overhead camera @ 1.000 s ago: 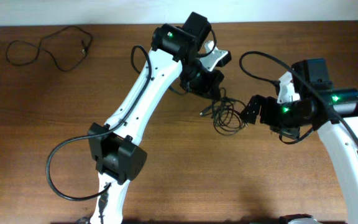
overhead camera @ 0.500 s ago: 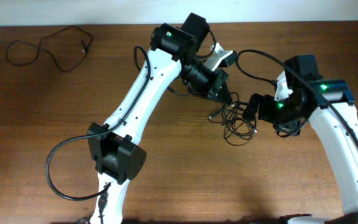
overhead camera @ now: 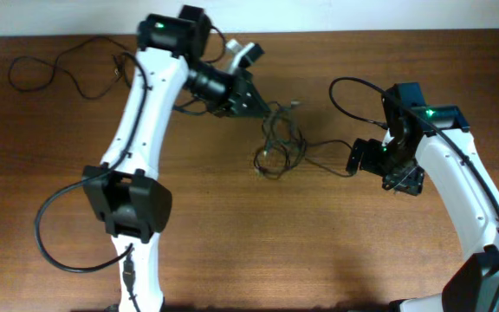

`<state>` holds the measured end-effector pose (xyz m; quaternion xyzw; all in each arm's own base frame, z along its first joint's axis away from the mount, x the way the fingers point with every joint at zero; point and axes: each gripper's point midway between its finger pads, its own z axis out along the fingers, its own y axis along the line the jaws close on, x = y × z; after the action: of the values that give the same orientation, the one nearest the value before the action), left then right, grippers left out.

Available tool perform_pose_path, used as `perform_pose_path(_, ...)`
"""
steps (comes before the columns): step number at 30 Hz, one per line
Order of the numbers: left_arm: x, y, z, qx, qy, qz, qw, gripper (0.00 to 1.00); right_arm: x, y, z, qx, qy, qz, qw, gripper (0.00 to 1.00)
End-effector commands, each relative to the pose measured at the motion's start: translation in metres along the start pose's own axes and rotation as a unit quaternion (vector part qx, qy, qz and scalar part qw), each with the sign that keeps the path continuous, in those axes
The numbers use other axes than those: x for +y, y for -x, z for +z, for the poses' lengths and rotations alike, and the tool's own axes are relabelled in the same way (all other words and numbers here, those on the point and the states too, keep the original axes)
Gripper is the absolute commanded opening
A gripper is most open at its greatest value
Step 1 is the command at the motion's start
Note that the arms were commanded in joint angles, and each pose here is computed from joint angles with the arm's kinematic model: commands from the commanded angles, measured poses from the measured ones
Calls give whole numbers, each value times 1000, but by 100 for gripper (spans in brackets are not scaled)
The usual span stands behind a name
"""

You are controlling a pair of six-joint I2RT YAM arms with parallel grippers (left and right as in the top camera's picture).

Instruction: Untangle cables

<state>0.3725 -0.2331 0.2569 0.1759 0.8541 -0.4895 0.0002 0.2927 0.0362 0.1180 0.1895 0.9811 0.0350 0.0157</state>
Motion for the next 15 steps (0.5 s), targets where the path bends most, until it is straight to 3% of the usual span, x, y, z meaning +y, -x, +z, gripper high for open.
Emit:
perform_pose_path(1, 15, 7, -27, -30, 21, 6, 999, 0, -17, 3, 3, -10, -42, 27, 999, 99)
perform_pose_path(5, 75, 3, -43, -25, 188, -55, 980, 0, -25, 5, 2, -18, -63, 50, 997, 99)
perform_pose_path(8, 122, -3, -71, -45, 340, -144, 928, 0, -24, 5, 2, -18, -63, 51, 997, 99)
perform_pose_path(12, 145, -9, -95, -62, 433, -185, 880, 0, -23, 4, 2, -16, -60, 51, 997, 99)
perform_pose_path(15, 164, -15, -124, -92, 521, -229, 817, 0, -24, 4, 2, -17, -60, 60, 996, 99)
